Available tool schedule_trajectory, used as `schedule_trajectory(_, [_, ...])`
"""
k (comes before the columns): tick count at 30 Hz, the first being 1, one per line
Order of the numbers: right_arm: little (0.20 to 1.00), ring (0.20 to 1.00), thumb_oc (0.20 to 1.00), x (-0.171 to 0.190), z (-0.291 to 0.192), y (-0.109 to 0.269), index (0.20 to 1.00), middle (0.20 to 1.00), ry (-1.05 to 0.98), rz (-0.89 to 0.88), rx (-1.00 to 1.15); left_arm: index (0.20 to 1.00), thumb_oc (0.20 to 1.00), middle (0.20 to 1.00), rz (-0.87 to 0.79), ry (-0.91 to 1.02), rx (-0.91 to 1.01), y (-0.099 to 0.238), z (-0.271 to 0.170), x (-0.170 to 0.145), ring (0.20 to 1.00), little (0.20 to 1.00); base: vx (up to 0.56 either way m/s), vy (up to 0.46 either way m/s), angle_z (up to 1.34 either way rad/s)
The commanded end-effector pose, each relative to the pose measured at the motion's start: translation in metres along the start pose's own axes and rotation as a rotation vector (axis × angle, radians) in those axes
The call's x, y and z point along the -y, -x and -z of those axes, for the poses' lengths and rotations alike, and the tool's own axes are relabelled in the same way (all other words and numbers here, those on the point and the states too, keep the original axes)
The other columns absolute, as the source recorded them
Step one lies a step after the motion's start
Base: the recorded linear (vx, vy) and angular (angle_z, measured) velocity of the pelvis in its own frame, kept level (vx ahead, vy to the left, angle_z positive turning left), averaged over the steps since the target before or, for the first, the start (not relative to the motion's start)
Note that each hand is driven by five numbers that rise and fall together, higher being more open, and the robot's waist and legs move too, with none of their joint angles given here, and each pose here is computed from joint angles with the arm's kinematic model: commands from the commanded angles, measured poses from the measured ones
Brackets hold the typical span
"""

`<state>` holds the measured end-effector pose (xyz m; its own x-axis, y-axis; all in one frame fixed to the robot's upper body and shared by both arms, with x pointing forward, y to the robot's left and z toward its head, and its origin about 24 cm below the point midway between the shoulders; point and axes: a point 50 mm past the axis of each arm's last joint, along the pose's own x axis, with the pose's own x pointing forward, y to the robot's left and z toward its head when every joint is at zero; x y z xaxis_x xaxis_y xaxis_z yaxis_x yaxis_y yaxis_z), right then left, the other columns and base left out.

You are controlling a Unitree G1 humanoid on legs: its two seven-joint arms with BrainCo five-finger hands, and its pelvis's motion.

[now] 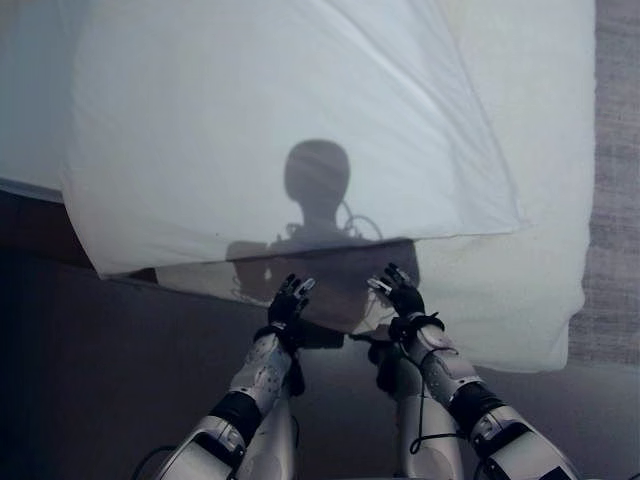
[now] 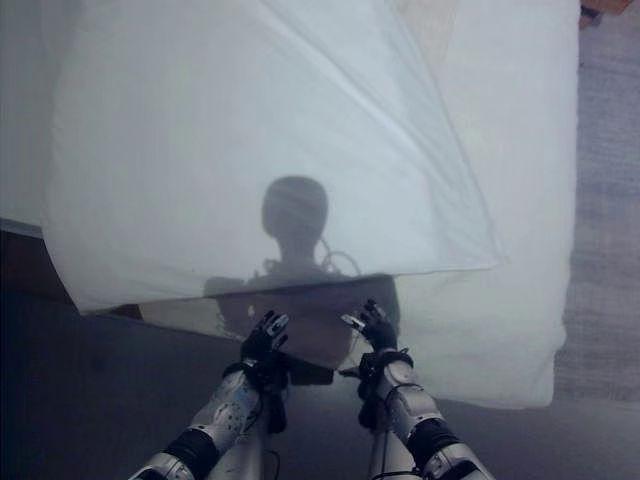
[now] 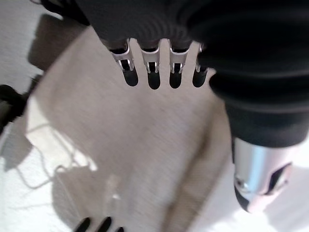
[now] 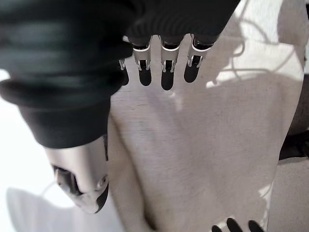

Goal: Make the bed

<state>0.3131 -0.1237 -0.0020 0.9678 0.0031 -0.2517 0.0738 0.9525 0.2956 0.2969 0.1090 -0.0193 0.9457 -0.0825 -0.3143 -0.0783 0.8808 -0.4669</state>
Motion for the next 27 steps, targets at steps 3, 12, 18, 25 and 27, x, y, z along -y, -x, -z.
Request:
schedule_trajectory(3, [1.0,1.0,1.0,-0.017,-0.01,0.006,1.0,1.0,-0.169,0.048,0.093,1.0,1.0,1.0,0.015,0.073,0.077,-0.001,-0.015,0.023,1.0,1.0,-0.02,-0.005,0.06])
schedule_trajectory(12, [1.0,1.0,1.0,-0.041,-0.028,0.011,1.0,1.0,-0.432,-0.082,0.18,1.0,1.0,1.0,0.125,0.101,0.213,0.001,-0.048,0.051,1.0,1.0,0.0,-0.009,0.03])
schedule_trajectory(18, [1.0,1.0,1.0,-0.048,-0.064,0.015,1.0,1.0,-0.642,-0.222,0.333,1.0,1.0,1.0,0.236,0.069,0.33,0.009,-0.072,0.069,1.0,1.0,0.01,-0.014,0.07])
schedule_trajectory(25, [1.0,1.0,1.0,-0.051,-0.09,0.025,1.0,1.0,-0.782,-0.372,0.448,1.0,1.0,1.0,0.355,0.005,0.377,0.019,-0.08,0.081,1.0,1.0,0.0,-0.003,0.02])
schedule_trajectory(27, [1.0,1.0,1.0,-0.053,-0.095,0.028,1.0,1.0,-0.784,-0.403,0.467,1.0,1.0,1.0,0.369,-0.018,0.38,0.02,-0.08,0.081,1.0,1.0,0.01,-0.003,0.02])
